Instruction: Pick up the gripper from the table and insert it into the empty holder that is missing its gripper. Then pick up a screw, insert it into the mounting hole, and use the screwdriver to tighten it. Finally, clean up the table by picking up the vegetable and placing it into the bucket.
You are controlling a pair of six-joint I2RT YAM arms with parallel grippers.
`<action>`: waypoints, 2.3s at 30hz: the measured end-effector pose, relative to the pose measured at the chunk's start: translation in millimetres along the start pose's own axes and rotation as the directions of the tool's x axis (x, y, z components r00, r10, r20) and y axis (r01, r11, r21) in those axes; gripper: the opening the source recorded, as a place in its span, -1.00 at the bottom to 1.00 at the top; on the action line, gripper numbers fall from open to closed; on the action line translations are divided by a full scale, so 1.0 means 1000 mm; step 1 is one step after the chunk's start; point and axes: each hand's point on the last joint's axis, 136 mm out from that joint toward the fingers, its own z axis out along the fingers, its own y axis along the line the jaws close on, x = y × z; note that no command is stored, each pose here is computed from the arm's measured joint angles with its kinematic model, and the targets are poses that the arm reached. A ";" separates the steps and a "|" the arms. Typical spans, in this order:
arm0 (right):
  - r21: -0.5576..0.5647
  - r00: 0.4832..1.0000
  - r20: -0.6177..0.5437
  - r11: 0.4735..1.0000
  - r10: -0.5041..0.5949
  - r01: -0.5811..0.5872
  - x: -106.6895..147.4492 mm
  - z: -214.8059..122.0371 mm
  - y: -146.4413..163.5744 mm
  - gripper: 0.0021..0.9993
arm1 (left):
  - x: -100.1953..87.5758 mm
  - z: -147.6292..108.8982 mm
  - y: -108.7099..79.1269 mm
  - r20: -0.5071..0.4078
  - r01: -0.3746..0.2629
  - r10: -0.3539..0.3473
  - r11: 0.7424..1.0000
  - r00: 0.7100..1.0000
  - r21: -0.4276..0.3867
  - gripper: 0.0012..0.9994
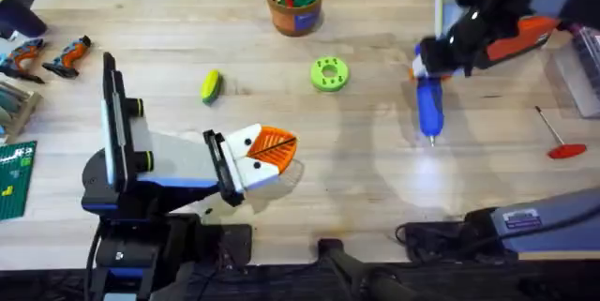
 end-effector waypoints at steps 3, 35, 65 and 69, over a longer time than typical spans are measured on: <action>-0.008 0.993 0.119 1.000 -0.021 0.022 -0.023 -0.034 0.009 -0.95 | 0.000 0.000 0.000 0.000 0.000 0.000 1.000 1.000 0.000 -0.99; -0.247 0.466 0.884 0.831 -0.016 0.498 -0.103 -0.339 0.163 -0.95 | 0.000 0.000 0.000 0.000 0.000 0.000 1.000 1.000 0.000 -0.99; -0.324 0.224 0.918 0.292 0.328 0.900 0.001 -0.305 0.234 -0.95 | 0.000 0.000 0.000 0.000 0.000 0.000 1.000 1.000 0.000 -0.99; -0.298 0.210 0.917 0.234 0.340 0.925 0.019 -0.309 0.244 -0.95 | 0.000 0.000 0.000 0.000 0.000 0.000 1.000 1.000 0.000 -0.99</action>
